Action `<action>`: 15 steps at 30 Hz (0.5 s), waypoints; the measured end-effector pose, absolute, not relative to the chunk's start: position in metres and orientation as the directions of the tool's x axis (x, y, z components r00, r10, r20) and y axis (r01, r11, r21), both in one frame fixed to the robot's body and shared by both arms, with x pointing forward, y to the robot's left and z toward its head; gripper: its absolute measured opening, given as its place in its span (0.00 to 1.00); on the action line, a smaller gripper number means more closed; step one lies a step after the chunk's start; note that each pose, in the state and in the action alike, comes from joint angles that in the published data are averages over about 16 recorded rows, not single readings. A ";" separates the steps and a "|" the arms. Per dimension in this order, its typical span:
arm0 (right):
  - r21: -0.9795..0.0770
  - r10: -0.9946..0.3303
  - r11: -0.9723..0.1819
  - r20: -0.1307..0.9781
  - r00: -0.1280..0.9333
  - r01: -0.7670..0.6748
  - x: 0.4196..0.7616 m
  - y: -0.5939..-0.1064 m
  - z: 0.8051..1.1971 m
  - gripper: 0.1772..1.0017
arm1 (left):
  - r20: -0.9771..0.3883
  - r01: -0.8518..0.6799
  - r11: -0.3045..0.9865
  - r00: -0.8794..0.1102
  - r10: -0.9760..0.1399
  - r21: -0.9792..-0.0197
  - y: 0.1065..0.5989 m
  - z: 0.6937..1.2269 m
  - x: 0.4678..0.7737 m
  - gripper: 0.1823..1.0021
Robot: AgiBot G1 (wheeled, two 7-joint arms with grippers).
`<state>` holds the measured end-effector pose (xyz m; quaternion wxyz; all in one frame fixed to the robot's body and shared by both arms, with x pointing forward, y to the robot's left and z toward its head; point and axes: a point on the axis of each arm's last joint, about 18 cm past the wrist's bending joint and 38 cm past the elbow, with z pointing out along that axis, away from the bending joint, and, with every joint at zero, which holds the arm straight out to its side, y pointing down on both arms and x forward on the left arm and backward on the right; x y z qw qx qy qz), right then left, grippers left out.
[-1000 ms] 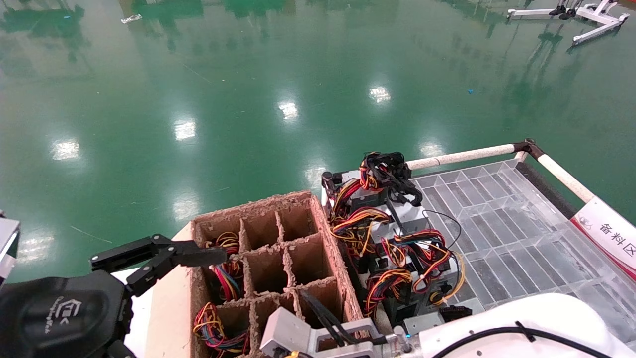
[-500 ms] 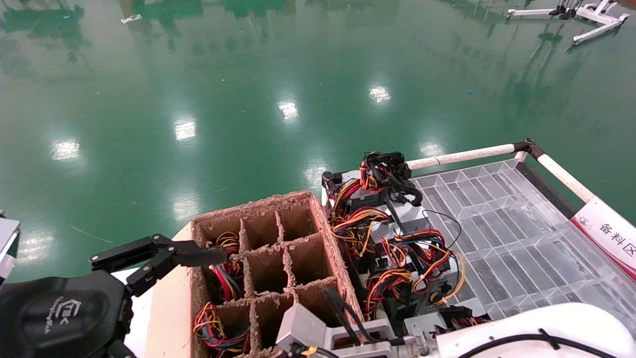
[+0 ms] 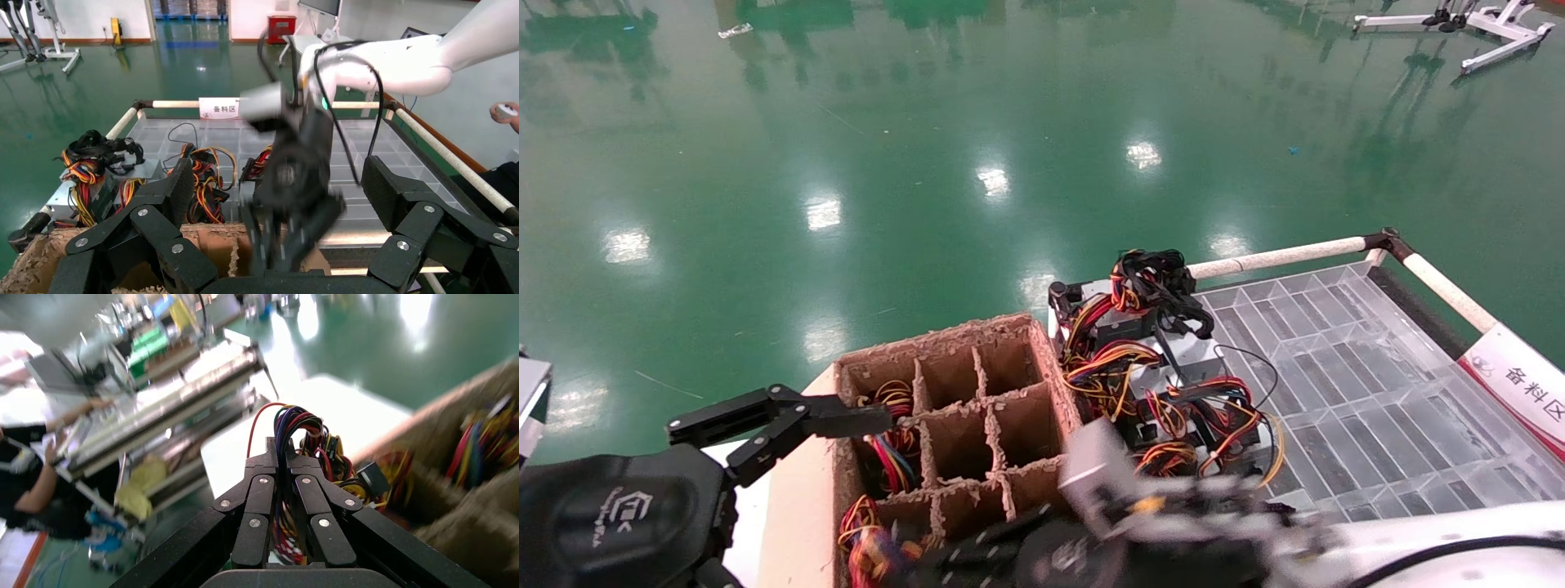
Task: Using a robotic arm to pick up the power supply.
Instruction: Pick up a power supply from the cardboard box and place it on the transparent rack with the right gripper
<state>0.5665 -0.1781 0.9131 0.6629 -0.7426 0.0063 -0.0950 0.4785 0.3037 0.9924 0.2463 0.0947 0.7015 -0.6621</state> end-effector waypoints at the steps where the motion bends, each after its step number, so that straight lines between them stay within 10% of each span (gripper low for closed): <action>1: -0.987 -0.135 -0.102 0.139 0.981 0.126 0.564 -0.183 0.919 0.02 | -0.471 0.459 0.105 -0.861 -0.193 -0.882 0.304 0.992 0.478 1.00; 15: -0.947 -0.184 0.099 0.285 0.941 0.306 0.531 -0.243 1.004 0.02 | -0.471 0.459 0.105 -0.861 -0.193 -0.882 0.304 0.992 0.478 1.00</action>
